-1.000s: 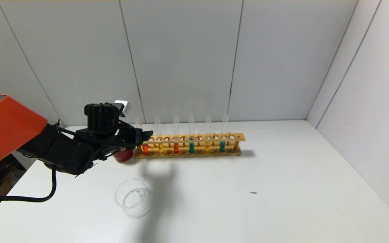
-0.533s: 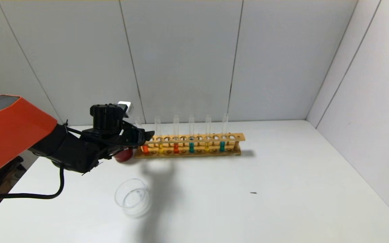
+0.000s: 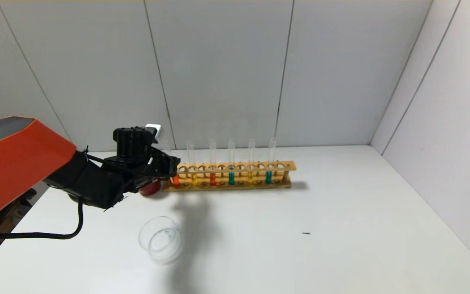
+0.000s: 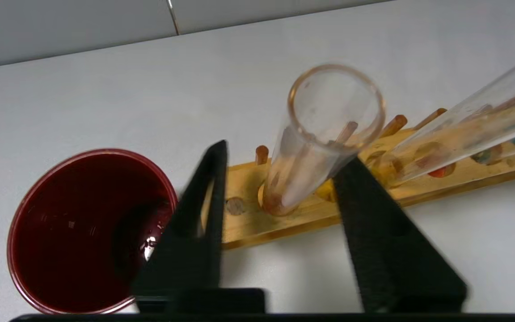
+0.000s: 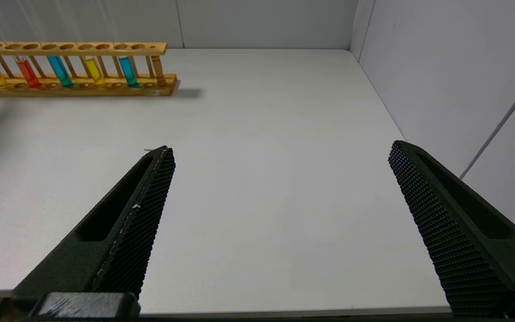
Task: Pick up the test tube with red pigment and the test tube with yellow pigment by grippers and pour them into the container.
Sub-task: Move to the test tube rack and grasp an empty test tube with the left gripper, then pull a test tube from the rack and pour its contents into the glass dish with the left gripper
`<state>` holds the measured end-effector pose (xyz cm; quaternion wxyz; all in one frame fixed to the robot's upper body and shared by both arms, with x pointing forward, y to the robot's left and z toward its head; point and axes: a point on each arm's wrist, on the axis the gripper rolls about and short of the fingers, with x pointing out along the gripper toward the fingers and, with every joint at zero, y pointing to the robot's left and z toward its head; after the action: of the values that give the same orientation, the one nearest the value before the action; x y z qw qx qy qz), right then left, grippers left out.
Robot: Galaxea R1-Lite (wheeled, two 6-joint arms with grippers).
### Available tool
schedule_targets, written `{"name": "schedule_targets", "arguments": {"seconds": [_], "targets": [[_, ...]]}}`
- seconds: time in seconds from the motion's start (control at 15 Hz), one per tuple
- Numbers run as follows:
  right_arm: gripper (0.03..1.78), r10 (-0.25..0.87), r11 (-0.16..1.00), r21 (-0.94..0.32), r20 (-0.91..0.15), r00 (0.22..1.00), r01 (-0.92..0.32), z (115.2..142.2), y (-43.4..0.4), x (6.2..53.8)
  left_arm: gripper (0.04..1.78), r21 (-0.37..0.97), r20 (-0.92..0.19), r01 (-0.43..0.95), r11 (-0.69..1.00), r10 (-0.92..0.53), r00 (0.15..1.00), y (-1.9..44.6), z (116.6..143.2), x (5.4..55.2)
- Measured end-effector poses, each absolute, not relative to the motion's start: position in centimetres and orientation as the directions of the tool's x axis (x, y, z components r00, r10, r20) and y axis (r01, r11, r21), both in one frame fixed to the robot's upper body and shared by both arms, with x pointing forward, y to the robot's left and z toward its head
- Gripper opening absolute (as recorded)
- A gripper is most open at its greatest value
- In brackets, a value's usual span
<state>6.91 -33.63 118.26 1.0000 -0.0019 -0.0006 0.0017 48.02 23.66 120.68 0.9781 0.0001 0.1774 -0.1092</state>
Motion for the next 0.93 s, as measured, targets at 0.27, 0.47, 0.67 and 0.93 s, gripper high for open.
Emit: {"name": "schedule_targets", "arguments": {"seconds": [0.27, 0.47, 0.67, 0.93], "targets": [[1.75, 0.004, 1.000, -0.004, 0.001, 1.000, -0.004, 118.3, -33.6, 6.9, 0.31, -0.039, -0.326, 0.218, 0.975, -0.219, 0.920, 23.6, 121.6, 47.8], [1.75, 0.004, 1.000, -0.004, 0.001, 1.000, -0.004, 118.3, -33.6, 6.9, 0.31, -0.039, -0.317, 0.220, 0.975, -0.221, 0.922, 23.5, 122.0, 47.6], [1.75, 0.004, 1.000, -0.004, 0.001, 1.000, -0.004, 118.3, -33.6, 6.9, 0.31, -0.040, -0.307, 0.221, 0.974, -0.222, 0.925, 23.6, 122.7, 47.3], [1.75, 0.004, 1.000, -0.004, 0.001, 1.000, -0.004, 118.3, -33.6, 6.9, 0.31, -0.036, -0.270, 0.222, 0.974, -0.224, 0.937, 23.8, 125.0, 46.6]]}}
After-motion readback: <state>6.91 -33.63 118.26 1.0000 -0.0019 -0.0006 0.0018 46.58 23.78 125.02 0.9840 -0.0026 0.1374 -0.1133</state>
